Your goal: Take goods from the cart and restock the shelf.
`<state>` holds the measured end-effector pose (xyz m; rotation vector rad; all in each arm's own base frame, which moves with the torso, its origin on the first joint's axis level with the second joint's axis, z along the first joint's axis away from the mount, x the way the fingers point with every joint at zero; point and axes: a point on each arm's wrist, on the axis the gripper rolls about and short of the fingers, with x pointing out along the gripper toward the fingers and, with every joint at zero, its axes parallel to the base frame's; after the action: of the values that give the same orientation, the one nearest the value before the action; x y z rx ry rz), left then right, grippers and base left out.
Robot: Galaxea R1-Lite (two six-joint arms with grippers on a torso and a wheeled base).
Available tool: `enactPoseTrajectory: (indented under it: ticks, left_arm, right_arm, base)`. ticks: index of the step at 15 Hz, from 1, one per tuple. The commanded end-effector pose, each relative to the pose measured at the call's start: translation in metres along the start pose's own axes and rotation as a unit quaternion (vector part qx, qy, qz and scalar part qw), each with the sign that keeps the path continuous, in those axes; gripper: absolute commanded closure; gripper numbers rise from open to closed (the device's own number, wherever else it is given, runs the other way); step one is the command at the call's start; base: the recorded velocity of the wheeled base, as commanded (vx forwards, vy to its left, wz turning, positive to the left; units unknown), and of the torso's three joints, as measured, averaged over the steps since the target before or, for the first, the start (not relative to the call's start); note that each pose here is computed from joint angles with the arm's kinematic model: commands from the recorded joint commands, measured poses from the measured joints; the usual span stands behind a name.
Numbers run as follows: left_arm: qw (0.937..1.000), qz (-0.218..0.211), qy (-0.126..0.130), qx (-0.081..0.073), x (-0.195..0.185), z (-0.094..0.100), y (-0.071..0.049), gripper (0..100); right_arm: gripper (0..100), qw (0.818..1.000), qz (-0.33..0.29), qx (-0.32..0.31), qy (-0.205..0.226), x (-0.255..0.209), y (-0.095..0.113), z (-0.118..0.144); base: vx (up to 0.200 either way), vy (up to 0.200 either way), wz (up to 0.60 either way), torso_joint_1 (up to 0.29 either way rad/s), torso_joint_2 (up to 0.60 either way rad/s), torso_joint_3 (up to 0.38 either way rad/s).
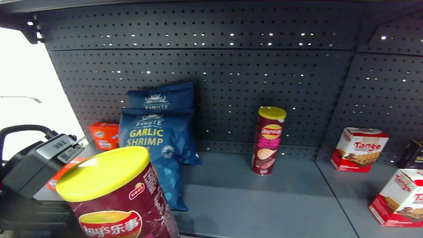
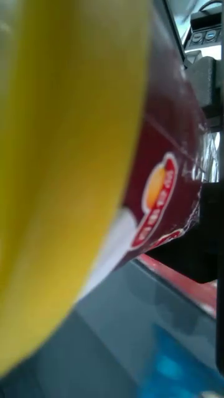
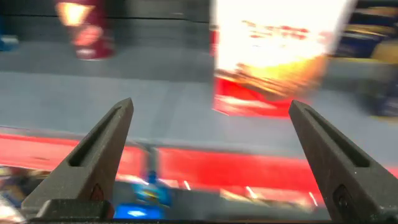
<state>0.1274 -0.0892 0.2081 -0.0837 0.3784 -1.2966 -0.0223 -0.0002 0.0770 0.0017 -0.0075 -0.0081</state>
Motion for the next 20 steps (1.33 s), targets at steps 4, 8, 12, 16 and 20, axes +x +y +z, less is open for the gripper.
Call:
enactPoseTrajectory:
  ticks: [4,8,12,16,20]
  left_arm:
    - [1.0000,0.001,0.001,-0.002,0.000,0.000,0.001,100]
    - [1.0000,0.003,-0.001,-0.001,0.000,0.000,0.001,100]
    - [1.0000,0.004,0.000,-0.003,0.000,-0.001,0.001,100]
    - [0.9999,0.013,-0.002,-0.001,-0.001,0.001,0.001,100]
    - [0.9999,0.016,0.001,-0.005,-0.001,-0.002,0.002,100]
  right_arm:
    - [0,1.000,-0.001,0.000,0.000,0.000,0.000,0.000]
    - [0,1.000,0.000,0.000,0.000,0.000,0.000,0.000]
    - [0,1.000,0.000,0.000,0.000,0.000,0.000,0.000]
    - [0,1.000,0.006,-0.003,0.001,0.000,0.000,0.000]
    - [0,0.997,-0.001,0.067,-0.036,-0.002,-0.001,0.066]
  base:
    - [0.000,0.000,0.00,0.000,0.00,0.000]
    - [0.000,0.000,-0.15,-0.001,0.00,0.002]
    - [0.000,0.000,0.00,0.000,0.00,0.000]
    - [0.000,0.000,0.00,0.000,0.00,0.000]
    - [0.000,0.000,0.00,0.000,0.00,0.000]
